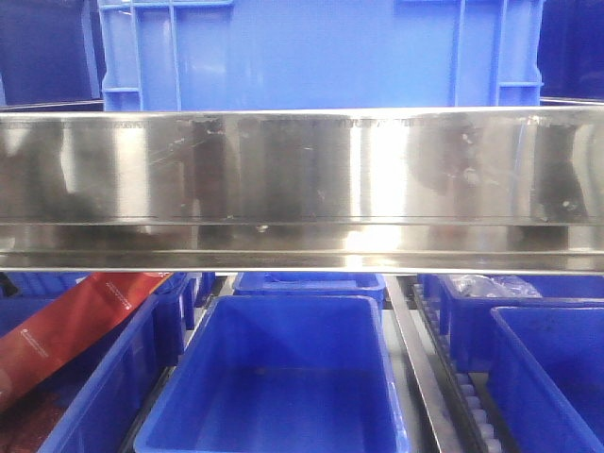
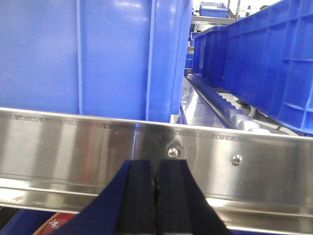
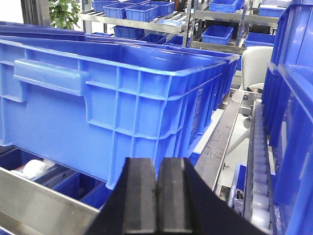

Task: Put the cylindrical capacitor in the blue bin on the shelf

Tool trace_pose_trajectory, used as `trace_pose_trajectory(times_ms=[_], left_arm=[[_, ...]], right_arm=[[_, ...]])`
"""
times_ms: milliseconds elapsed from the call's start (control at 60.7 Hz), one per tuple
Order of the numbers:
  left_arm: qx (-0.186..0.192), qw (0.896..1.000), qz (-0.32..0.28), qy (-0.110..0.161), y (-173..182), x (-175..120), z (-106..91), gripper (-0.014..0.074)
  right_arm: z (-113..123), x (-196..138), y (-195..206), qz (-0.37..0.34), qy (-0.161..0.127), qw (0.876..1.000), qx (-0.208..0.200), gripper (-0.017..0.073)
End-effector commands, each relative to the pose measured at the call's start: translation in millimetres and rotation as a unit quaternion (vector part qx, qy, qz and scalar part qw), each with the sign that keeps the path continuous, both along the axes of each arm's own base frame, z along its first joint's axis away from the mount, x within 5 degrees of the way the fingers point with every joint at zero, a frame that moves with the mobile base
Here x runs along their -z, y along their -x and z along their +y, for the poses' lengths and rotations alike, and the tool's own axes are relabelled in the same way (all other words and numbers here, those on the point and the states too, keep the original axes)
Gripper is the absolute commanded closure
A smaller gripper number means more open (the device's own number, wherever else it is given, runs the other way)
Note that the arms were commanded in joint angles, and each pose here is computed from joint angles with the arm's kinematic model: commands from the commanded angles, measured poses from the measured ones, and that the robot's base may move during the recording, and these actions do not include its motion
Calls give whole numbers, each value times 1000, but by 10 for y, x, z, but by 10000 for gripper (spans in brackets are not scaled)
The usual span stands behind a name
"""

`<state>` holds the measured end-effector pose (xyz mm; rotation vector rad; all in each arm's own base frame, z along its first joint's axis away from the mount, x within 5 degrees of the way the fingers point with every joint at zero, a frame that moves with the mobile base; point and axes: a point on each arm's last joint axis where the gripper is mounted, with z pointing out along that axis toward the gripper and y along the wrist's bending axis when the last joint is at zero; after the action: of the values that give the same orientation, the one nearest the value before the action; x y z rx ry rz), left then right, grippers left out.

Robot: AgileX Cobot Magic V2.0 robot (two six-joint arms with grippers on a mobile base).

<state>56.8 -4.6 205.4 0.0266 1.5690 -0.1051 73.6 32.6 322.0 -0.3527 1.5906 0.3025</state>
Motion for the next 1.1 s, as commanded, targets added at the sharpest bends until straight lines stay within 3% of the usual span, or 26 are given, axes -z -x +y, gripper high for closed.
trace_pose_trajectory(times_ms=[0,115,297,494,840,1088], left_arm=[[0,1000,-12,2,6,-23,0,704],[0,1000,-12,2,6,-23,0,704],[0,1000,-12,2,6,-23,0,704],[0,1000,-12,2,6,-23,0,704],[0,1000,-12,2,6,-23,0,704],[0,1000,-12,2,6,-23,0,704]], right_arm=[[-9,-28,4,-14,-6,1000,4,703],[-45,-29,-11,-17,-7,999,29,703],[-183,121,7,-19,-8,993,112,703],[-292,464,133,-32,-37,982,184,703],[-319,1131,174,-28,-47,978,203,703],[-317,1165,172,-18,-40,978,203,703]])
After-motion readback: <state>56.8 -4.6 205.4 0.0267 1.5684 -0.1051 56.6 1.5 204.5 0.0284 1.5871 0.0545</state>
